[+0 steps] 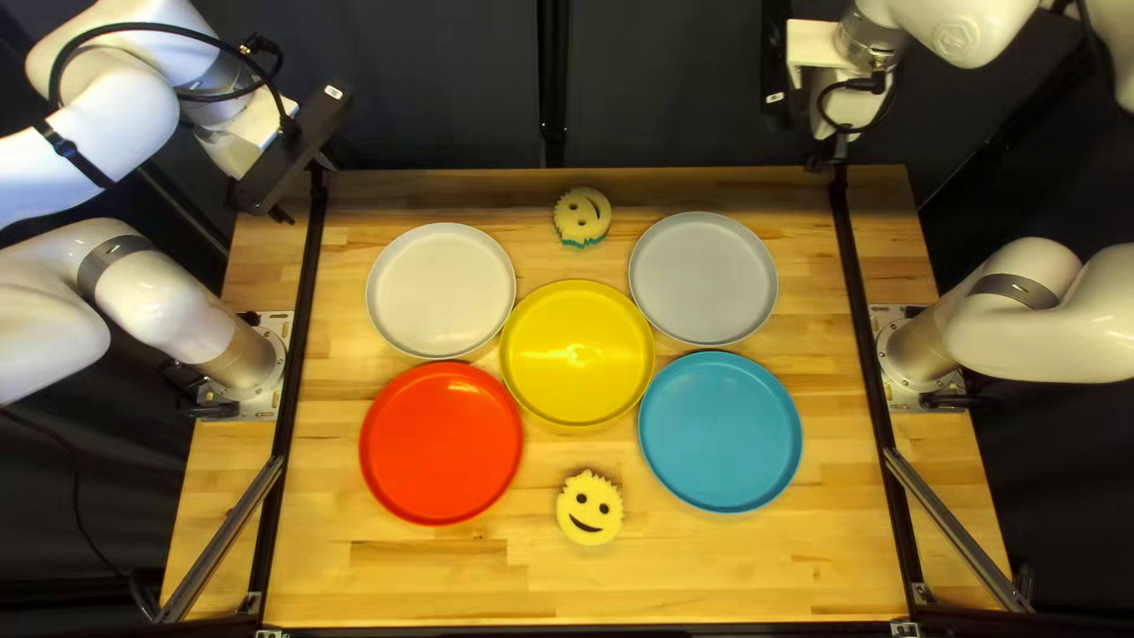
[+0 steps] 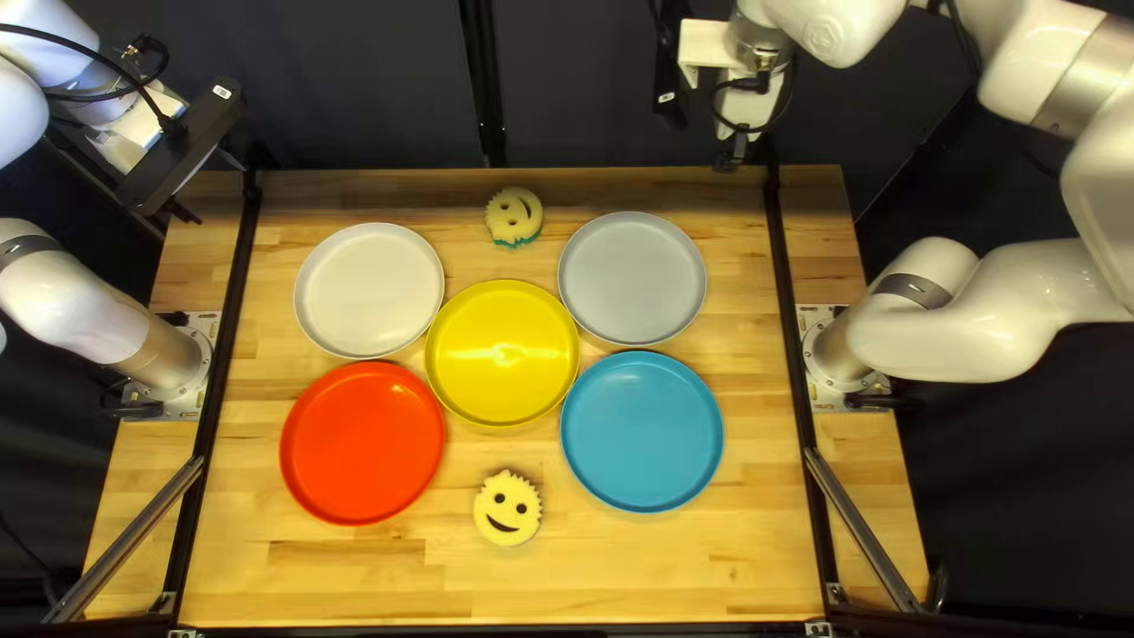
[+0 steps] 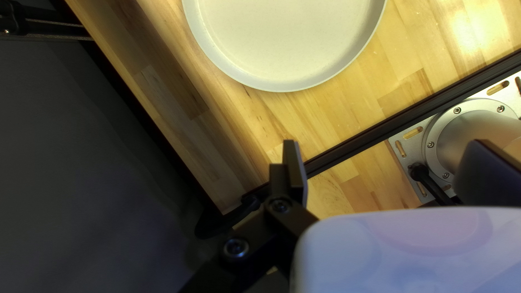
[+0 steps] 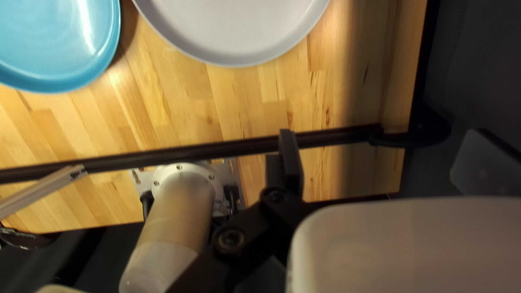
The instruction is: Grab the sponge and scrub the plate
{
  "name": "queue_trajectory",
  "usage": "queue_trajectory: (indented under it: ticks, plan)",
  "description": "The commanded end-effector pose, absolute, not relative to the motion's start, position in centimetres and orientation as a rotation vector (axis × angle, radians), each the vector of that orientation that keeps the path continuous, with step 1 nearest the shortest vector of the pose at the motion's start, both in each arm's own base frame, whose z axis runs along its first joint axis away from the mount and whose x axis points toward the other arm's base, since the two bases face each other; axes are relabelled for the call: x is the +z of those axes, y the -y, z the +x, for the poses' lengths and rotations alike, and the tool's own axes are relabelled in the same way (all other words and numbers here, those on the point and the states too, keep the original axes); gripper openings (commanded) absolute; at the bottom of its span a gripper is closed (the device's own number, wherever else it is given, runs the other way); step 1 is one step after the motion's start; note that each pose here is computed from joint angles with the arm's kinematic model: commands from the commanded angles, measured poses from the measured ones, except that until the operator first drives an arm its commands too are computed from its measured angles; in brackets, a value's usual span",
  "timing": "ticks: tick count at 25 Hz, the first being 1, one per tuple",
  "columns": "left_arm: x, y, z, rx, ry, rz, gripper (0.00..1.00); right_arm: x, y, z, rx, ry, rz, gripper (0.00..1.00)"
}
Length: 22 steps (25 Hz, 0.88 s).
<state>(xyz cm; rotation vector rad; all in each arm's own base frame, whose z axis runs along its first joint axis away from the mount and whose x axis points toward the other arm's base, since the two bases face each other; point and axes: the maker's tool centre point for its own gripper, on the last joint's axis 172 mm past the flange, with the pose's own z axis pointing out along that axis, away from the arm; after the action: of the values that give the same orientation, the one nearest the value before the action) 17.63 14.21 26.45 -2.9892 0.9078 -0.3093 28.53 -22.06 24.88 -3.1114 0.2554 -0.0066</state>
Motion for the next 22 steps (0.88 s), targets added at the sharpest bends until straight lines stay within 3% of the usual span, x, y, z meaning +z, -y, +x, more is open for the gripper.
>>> queue_trajectory:
  ticks: [1,7,17,22]
  plan:
    - [26.5,-14.2,17.6,-0.309,-0.908,-2.989,1.00,22.8,22.9,32.8,-0.096,-0.329,-3.072,1.00]
    - [26.5,-14.2,17.6,-0.309,-0.908,-2.989,1.00,19.2,23.6,39.1,-0.209,-0.392,-3.014,1.00]
    - [26.5,-14.2,17.6,-0.309,-0.908,-2.989,1.00,19.0,23.7,39.1,-0.206,-0.385,-3.019,1.00]
    - [26.5,-14.2,17.6,-0.309,-0.908,-2.989,1.00,17.0,25.6,42.0,-0.234,-0.358,-3.036,1.00]
